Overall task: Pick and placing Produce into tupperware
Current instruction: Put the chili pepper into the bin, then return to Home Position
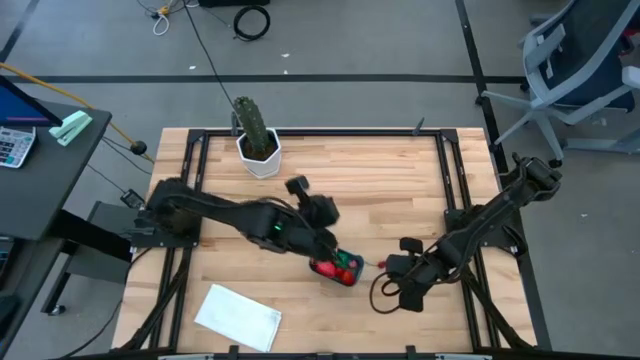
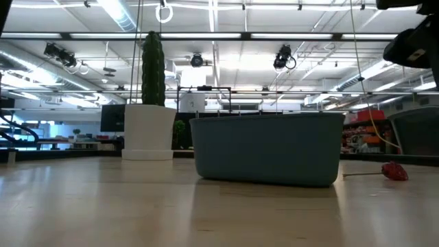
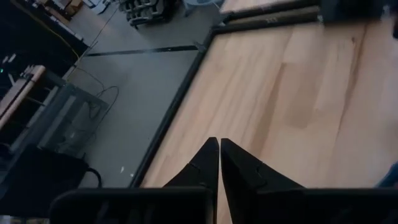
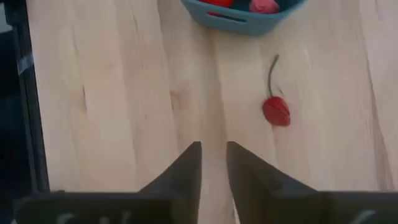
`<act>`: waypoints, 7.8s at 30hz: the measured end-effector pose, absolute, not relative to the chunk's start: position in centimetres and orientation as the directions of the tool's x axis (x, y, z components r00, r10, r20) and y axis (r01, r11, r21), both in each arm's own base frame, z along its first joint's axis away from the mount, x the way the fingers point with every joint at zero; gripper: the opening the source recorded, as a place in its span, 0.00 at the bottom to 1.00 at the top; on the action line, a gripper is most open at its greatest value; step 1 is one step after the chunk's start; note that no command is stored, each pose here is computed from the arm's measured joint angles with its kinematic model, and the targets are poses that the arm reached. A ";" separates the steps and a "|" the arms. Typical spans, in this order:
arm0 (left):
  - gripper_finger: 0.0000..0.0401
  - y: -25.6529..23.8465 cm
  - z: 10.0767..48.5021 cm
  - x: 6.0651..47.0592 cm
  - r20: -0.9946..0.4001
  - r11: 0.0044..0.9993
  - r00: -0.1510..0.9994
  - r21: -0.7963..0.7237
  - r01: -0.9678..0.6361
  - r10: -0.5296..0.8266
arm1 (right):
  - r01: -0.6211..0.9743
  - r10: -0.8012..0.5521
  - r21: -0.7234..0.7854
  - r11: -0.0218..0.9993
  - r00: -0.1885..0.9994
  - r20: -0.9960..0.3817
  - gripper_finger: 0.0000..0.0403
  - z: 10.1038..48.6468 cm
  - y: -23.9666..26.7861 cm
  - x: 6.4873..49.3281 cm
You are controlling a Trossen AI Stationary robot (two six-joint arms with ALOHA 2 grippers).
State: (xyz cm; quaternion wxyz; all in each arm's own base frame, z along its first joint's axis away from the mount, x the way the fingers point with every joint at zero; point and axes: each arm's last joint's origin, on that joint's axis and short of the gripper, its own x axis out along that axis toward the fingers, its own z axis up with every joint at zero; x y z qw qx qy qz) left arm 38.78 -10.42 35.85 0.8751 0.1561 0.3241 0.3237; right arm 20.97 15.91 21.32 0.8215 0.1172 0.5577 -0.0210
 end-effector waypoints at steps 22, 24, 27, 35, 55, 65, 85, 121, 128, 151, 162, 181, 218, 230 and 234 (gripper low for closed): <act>0.21 -6.8 45.8 21.5 -0.670 0.809 0.595 0.013 -0.588 0.444 | 0.091 -0.122 -0.096 0.991 0.339 -0.933 0.57 16.7 15.5 23.7; 0.25 -6.9 45.1 21.9 -0.684 0.804 0.574 0.032 -0.594 0.451 | 0.090 -0.138 -0.116 0.989 0.318 -0.938 0.57 16.0 15.2 24.2; 0.30 -7.2 43.8 22.6 -0.699 0.809 0.547 0.075 -0.583 0.460 | 0.100 -0.149 -0.126 0.987 0.279 -0.949 0.57 15.1 14.7 24.6; 0.39 -7.5 41.1 23.3 -0.732 0.809 0.475 0.177 -0.560 0.489 | 0.139 -0.147 -0.114 0.984 0.255 -0.956 0.57 14.7 13.6 25.2; 0.35 -7.7 40.8 23.4 -0.735 0.804 0.471 0.169 -0.570 0.488 | 0.205 -0.080 -0.034 0.978 0.224 -0.971 0.36 13.5 12.9 24.8; 0.36 -7.7 40.8 23.4 -0.735 0.804 0.471 0.169 -0.571 0.488 | 0.214 -0.058 -0.002 0.977 0.255 -0.965 0.04 15.0 12.9 24.7; 0.35 -7.7 40.8 23.5 -0.730 0.805 0.484 0.151 -0.574 0.483 | -0.029 0.111 0.130 0.991 0.717 -0.688 0.09 21.7 12.7 28.0; 0.24 -5.2 46.1 13.7 -0.659 0.880 0.673 -0.037 -0.474 0.335 | 0.144 -0.065 0.065 0.987 0.744 -0.665 0.40 37.6 5.0 10.6; 0.20 -2.7 47.9 8.2 -0.481 0.861 0.785 -0.112 -0.497 0.390 | 0.052 0.076 0.219 0.974 0.840 -0.538 0.40 30.5 4.5 7.9; 0.18 -7.0 31.0 14.1 -0.118 0.942 0.968 -0.230 -0.244 0.222 | -0.240 0.279 0.215 0.947 0.944 -0.173 0.41 26.8 3.0 5.0; 0.19 -3.8 29.3 11.5 0.052 0.991 0.995 -0.102 -0.083 0.089 | -0.209 0.243 0.218 0.953 0.959 -0.143 0.41 26.8 2.8 4.9; 0.19 -3.5 21.1 10.4 0.184 0.986 0.982 -0.167 -0.016 0.047 | -0.124 0.147 0.234 0.964 0.986 -0.083 0.41 25.5 1.9 4.4; 0.20 -3.6 16.7 10.6 -0.080 0.986 0.996 -0.160 -0.055 0.042 | -0.518 0.516 0.062 0.853 0.855 0.051 0.41 17.1 6.3 7.4; 0.19 -3.6 15.4 10.4 -0.216 0.977 0.976 -0.196 -0.084 0.041 | -0.505 0.519 -0.185 0.843 0.854 0.033 0.41 17.0 6.4 7.5; 0.20 -3.8 15.4 10.3 -0.216 0.990 0.976 -0.128 -0.055 0.027 | -0.514 0.519 -0.095 0.852 0.854 0.033 0.41 17.0 6.4 7.5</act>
